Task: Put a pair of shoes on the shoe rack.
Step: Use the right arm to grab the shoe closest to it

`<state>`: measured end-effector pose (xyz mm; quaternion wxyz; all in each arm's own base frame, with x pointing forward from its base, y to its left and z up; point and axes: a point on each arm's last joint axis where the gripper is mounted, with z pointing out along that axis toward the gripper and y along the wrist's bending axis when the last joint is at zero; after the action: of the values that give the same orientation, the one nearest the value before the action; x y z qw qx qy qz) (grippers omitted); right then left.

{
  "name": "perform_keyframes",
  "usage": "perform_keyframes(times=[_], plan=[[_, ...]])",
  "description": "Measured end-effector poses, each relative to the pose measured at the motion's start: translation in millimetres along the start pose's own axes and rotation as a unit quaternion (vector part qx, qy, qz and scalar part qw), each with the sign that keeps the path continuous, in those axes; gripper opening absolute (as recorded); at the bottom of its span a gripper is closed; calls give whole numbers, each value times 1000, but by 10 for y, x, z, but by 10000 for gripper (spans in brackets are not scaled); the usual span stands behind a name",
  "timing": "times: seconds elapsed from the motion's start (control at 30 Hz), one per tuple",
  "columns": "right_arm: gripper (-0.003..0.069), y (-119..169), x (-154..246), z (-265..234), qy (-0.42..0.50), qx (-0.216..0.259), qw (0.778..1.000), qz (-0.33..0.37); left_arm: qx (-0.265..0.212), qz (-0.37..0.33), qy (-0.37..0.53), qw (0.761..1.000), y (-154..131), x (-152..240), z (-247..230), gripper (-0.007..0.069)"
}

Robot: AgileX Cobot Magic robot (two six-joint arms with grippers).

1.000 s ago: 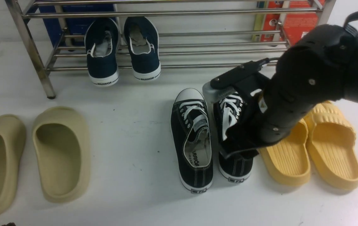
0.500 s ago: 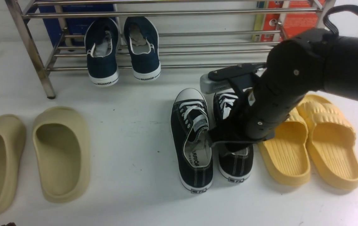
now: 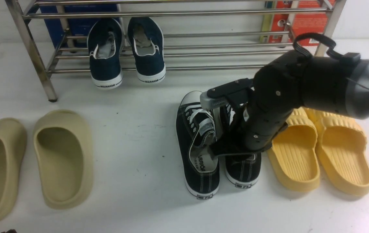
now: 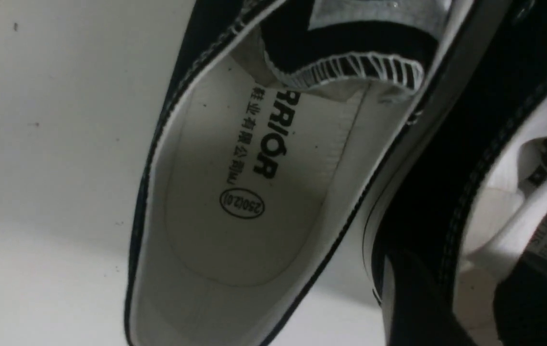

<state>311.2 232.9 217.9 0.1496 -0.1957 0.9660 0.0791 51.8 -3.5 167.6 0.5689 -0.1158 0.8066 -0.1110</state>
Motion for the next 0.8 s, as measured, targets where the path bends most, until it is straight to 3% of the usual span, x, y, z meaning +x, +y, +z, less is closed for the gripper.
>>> perform_keyframes(times=[0.13,0.33,0.5,0.53,0.57,0.67,0.8], plan=[[235,1,-2,164,8,1,1000,2,0,0,0,1000,0,0,0,112],[230,11,-18,278,11,-3,1000,7,0,0,0,1000,0,0,0,115],[154,12,-22,278,10,-3,1000,6,0,0,0,1000,0,0,0,121],[76,13,-21,251,10,-4,1000,3,0,0,0,1000,0,0,0,125],[46,12,-7,235,16,-4,1000,2,0,0,0,1000,0,0,0,125],[41,6,33,155,32,-1,999,-2,0,0,0,1000,0,0,0,127],[41,11,106,-329,26,-11,1000,0,0,0,0,1000,0,0,0,130]])
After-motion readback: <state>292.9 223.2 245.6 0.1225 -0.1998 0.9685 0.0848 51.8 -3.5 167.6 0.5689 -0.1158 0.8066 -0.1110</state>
